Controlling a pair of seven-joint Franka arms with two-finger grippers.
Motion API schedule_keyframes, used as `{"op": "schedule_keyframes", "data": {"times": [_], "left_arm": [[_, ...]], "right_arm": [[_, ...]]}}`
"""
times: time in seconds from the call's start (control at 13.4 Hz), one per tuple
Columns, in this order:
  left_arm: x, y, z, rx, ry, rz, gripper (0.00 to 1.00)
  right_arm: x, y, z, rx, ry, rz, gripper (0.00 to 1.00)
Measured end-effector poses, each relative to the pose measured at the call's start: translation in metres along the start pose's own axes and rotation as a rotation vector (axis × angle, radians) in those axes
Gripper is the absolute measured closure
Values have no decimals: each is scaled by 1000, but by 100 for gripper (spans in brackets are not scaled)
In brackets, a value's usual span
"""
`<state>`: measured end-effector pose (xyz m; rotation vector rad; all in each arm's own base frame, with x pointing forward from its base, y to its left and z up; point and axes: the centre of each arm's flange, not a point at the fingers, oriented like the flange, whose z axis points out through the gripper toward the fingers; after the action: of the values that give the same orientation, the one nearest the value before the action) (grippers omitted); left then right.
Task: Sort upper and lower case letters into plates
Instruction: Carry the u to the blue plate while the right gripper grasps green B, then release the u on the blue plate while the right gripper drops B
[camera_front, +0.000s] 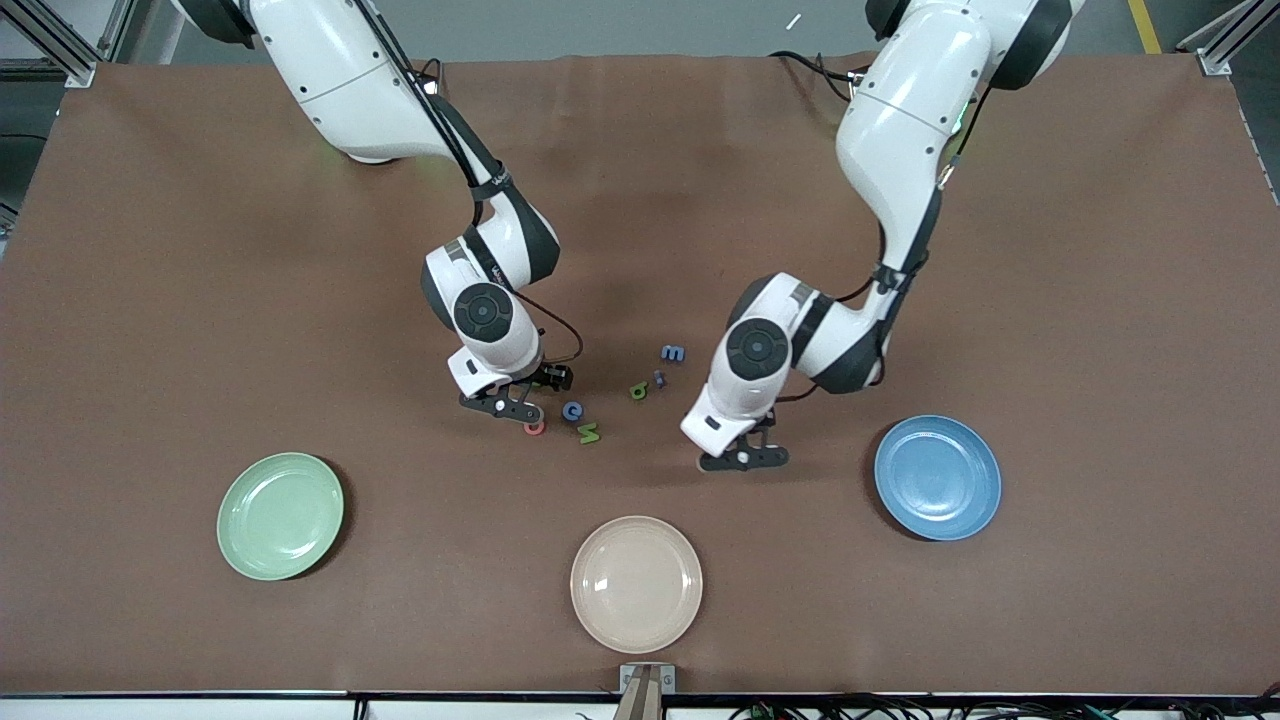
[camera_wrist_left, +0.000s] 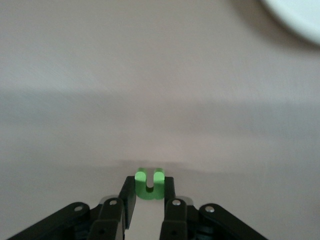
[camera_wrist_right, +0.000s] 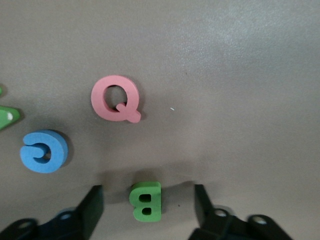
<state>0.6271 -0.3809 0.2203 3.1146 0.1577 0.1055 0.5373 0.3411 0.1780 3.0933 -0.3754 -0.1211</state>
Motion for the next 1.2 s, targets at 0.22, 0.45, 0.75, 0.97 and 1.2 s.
{"op": "schedule_keyframes", "data": {"times": [0.22, 0.45, 0.75, 0.97, 1.2], "left_arm": [[47, -61, -53, 7, 19, -32, 73], [81, -141, -61, 45, -34, -12, 73], [96, -214, -37, 68, -91, -19, 73], [103, -256, -22, 73, -120, -6, 68], [102, -255, -20, 67, -124, -9, 36]], "right_arm": [[-2, -1, 1, 0, -1, -3, 44], [-3, -3, -2, 4, 3, -4, 72], [0, 1, -3, -7, -3, 2, 72], [36, 23, -27, -21, 2, -10, 72], [112, 90, -66, -20, 40, -106, 72]]}}
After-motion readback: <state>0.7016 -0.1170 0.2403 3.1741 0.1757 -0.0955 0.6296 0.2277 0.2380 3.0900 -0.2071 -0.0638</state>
